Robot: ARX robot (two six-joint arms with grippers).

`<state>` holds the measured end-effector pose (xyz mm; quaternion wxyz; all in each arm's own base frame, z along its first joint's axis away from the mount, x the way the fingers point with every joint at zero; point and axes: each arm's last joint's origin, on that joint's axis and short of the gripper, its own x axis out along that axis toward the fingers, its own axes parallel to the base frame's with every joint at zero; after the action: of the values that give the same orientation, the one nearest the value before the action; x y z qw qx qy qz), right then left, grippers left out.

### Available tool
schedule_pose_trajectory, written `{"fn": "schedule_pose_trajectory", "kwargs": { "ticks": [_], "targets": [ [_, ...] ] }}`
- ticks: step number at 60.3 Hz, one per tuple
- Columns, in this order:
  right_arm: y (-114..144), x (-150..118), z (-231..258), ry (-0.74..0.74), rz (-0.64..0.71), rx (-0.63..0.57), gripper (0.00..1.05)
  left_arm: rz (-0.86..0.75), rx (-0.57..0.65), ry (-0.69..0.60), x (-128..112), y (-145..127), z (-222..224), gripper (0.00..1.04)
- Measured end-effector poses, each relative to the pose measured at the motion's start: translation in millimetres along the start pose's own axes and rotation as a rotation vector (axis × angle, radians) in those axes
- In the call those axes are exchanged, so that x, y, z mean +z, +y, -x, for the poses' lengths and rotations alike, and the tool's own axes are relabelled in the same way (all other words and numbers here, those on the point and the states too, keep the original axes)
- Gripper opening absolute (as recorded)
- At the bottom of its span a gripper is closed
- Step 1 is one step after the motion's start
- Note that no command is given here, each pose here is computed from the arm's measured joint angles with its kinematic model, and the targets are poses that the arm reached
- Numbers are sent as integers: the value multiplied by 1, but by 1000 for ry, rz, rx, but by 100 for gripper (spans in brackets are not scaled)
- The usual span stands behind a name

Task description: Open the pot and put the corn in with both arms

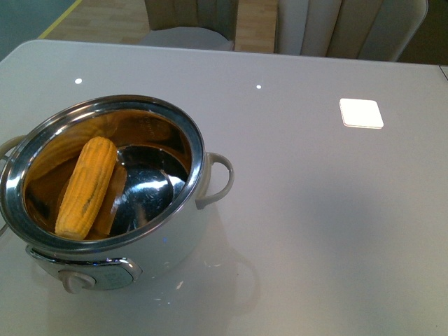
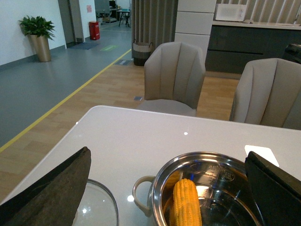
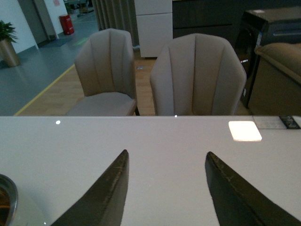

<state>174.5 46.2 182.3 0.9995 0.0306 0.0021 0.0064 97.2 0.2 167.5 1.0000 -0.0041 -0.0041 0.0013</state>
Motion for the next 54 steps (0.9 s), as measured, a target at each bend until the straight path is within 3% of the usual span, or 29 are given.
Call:
{"fn": "schedule_pose_trajectory", "kwargs": {
  "ticks": [7, 12, 23, 54],
  "targets": [
    [-15, -7, 14, 18, 42, -4, 15, 0, 0, 0, 0, 0, 0, 98],
    [-20, -8, 20, 12, 49, -3, 2, 0, 0, 0, 0, 0, 0, 98],
    [-30, -18, 30, 12, 57, -7, 2, 0, 0, 0, 0, 0, 0, 98],
    [-46, -8, 52, -19, 56, -11, 2, 0, 0, 0, 0, 0, 0, 98]
  ]
}}
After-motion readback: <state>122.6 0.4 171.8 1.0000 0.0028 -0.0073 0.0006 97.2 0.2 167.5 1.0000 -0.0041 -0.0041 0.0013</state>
